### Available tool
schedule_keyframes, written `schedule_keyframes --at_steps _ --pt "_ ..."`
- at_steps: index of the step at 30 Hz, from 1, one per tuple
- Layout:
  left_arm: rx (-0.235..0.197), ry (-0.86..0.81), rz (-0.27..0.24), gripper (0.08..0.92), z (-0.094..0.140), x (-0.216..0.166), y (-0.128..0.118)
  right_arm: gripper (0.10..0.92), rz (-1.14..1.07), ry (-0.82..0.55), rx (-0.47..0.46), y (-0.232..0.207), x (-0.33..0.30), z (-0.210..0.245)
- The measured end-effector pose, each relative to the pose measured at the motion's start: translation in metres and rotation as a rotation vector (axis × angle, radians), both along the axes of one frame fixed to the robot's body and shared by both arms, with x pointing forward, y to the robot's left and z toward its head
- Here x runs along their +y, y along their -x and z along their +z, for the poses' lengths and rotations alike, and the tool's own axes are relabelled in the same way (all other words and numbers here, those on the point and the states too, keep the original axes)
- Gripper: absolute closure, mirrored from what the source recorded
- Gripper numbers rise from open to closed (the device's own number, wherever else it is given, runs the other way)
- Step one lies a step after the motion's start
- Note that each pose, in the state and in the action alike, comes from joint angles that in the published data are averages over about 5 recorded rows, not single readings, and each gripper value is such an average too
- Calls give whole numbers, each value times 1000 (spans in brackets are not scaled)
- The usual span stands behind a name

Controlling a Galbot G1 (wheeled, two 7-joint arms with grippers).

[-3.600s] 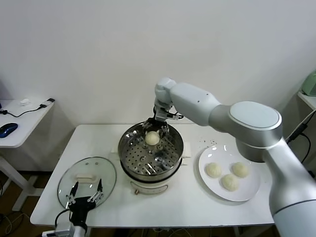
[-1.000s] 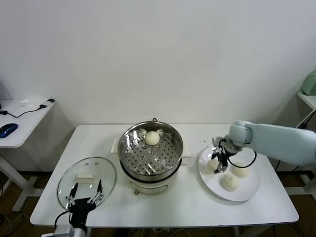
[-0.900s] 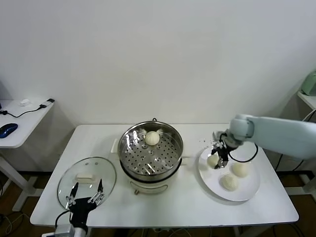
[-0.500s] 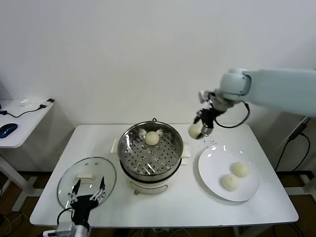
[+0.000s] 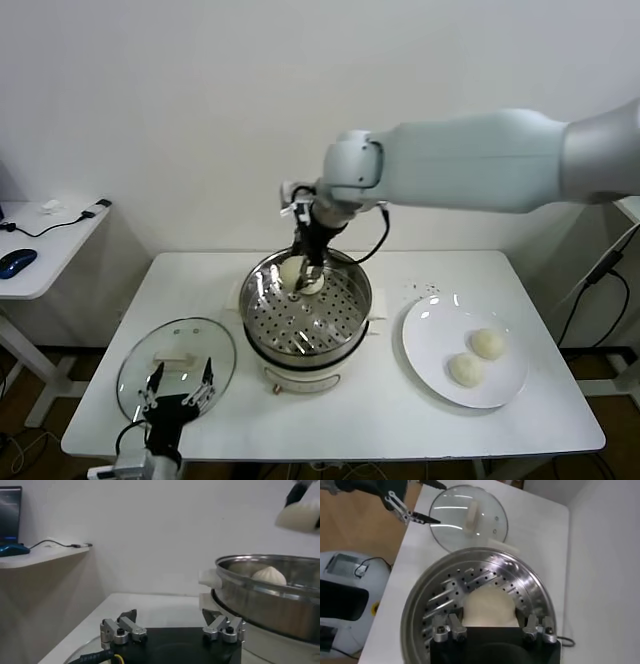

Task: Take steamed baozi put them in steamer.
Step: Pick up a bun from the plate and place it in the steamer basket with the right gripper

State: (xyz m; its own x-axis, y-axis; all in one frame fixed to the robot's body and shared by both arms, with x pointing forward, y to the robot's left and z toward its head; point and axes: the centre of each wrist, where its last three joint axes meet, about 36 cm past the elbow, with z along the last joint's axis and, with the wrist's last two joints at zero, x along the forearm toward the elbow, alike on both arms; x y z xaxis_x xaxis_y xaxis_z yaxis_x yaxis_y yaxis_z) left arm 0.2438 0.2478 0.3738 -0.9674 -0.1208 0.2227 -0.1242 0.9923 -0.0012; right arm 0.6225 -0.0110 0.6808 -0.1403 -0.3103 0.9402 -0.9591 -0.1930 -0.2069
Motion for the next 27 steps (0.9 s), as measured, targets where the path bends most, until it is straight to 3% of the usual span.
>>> schedule_keyframes --at_steps 22,27 --pt "-2 5 -8 177 -1 -2 -4 333 -2 47 -16 -17 56 -90" --pt "-4 5 -9 177 0 -2 -4 255 4 46 -18 -19 58 -96"
